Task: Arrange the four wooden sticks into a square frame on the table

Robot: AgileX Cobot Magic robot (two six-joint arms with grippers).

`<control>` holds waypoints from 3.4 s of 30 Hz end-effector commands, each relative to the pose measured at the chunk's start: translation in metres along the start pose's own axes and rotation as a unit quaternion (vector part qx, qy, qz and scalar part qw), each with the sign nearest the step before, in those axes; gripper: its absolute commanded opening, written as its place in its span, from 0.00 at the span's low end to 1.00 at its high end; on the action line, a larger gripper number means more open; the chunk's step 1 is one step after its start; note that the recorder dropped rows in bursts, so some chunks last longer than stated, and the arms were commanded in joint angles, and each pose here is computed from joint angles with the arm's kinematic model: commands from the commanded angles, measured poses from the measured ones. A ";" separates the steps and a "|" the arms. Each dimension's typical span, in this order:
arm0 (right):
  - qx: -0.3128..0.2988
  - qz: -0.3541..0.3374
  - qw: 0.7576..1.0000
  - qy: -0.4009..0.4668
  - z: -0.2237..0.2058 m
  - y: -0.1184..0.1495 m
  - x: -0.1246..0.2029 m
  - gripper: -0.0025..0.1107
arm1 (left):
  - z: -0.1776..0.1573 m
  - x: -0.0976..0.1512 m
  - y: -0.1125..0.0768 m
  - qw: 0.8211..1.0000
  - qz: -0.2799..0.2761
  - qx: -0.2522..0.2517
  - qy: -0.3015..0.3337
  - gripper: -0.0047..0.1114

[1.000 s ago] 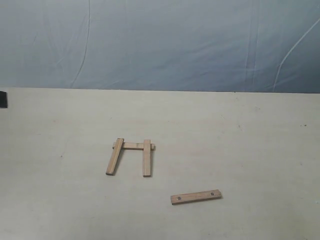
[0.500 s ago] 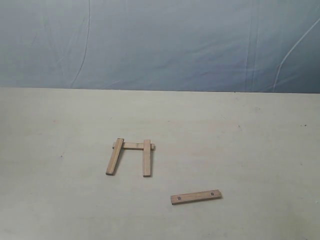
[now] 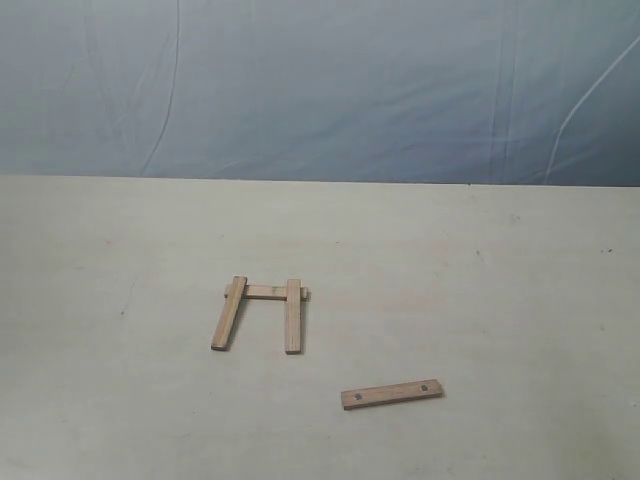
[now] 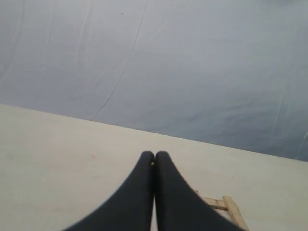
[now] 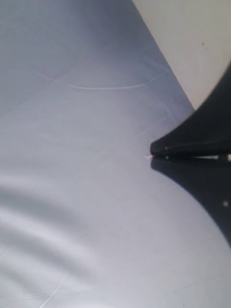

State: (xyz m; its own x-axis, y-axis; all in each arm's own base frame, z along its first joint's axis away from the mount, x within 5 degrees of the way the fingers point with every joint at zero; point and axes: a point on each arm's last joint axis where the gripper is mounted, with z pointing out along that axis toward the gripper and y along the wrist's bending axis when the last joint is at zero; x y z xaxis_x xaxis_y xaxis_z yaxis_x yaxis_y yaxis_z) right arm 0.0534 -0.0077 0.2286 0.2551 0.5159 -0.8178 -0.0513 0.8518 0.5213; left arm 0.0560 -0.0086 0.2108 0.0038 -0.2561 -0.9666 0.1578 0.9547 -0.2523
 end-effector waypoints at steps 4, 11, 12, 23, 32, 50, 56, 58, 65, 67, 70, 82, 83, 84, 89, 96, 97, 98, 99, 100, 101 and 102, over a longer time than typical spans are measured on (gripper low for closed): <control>-0.047 0.001 0.996 -0.081 0.009 0.025 -0.041 0.02 | 0.000 0.003 0.002 0.999 0.051 -0.006 0.008 0.04; -0.162 -0.011 0.977 -0.141 0.049 0.068 -0.079 0.02 | -0.001 0.007 0.003 0.999 0.044 -0.012 0.028 0.04; -0.176 -0.030 0.976 -0.122 0.062 0.075 -0.080 0.02 | -0.001 0.007 0.003 0.999 0.041 -0.012 0.028 0.04; -0.103 -0.163 0.950 0.245 0.233 0.076 -0.013 0.02 | -0.001 0.007 0.003 0.998 0.060 -0.015 0.034 0.04; -0.012 -0.319 0.871 0.373 0.276 0.092 0.089 0.02 | -0.001 0.008 0.004 0.996 0.086 -0.018 0.035 0.04; -0.019 -0.253 0.671 0.697 0.277 0.183 0.221 0.46 | -0.001 0.008 0.004 0.994 0.099 -0.019 0.036 0.04; -0.013 -0.253 0.669 0.698 0.271 0.213 0.277 0.46 | -0.001 0.008 0.004 0.994 0.099 -0.019 0.036 0.04; -0.013 -0.250 0.673 0.696 0.271 0.224 0.298 0.46 | -0.001 0.008 0.004 0.994 0.099 -0.019 0.036 0.04; 0.022 -0.277 0.660 0.698 0.276 0.224 0.326 0.46 | -0.001 0.008 0.004 0.994 0.099 -0.019 0.036 0.04; 0.026 -0.285 0.659 0.696 0.277 0.221 0.330 0.46 | -0.001 0.008 0.005 0.994 0.098 -0.023 0.036 0.04; 0.027 -0.285 0.657 0.697 0.276 0.219 0.332 0.46 | -0.001 0.007 0.007 0.994 0.098 -0.045 0.030 0.04; 0.027 -0.284 0.656 0.699 0.268 0.220 0.346 0.46 | -0.001 0.006 0.010 0.992 0.098 -0.072 0.026 0.04; 0.028 -0.285 0.653 0.701 0.267 0.218 0.348 0.46 | -0.001 0.006 0.010 0.992 0.098 -0.072 0.026 0.04; 0.030 -0.286 0.651 0.702 0.266 0.217 0.351 0.46 | -0.001 0.006 0.010 0.992 0.098 -0.072 0.026 0.04; 0.035 -0.289 0.644 0.708 0.264 0.212 0.358 0.37 | -0.001 0.006 0.010 0.992 0.098 -0.072 0.026 0.04; 0.023 -0.301 0.642 0.705 0.270 0.218 0.339 0.01 | -0.001 0.006 0.010 0.992 0.098 -0.072 0.026 0.04; 0.022 -0.302 0.643 0.704 0.272 0.219 0.333 0.01 | -0.001 0.006 0.010 0.992 0.098 -0.072 0.026 0.04; 0.022 -0.304 0.642 0.704 0.275 0.219 0.326 0.01 | -0.001 0.006 0.010 0.992 0.098 -0.072 0.026 0.04; 0.022 -0.308 0.639 0.704 0.279 0.219 0.317 0.01 | -0.001 0.006 0.010 0.992 0.098 -0.072 0.026 0.04; 0.018 -0.315 0.634 0.706 0.281 0.219 0.310 0.01 | -0.001 0.006 0.010 0.992 0.098 -0.072 0.026 0.04; 0.014 -0.323 0.629 0.707 0.284 0.218 0.301 0.01 | -0.001 0.006 0.010 0.992 0.098 -0.072 0.026 0.04; 0.010 -0.332 0.623 0.708 0.287 0.218 0.292 0.01 | -0.001 0.006 0.010 0.992 0.098 -0.072 0.026 0.04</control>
State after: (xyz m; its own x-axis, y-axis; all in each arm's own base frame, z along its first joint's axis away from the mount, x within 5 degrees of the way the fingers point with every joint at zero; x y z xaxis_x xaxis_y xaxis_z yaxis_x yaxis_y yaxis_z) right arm 0.3893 0.3203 0.1447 -0.9109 -0.3339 -0.2426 -0.3382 0.9407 -0.0247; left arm 0.0568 -0.0004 0.2029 -0.0389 -0.0589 -0.9975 0.0188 0.9980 -0.0597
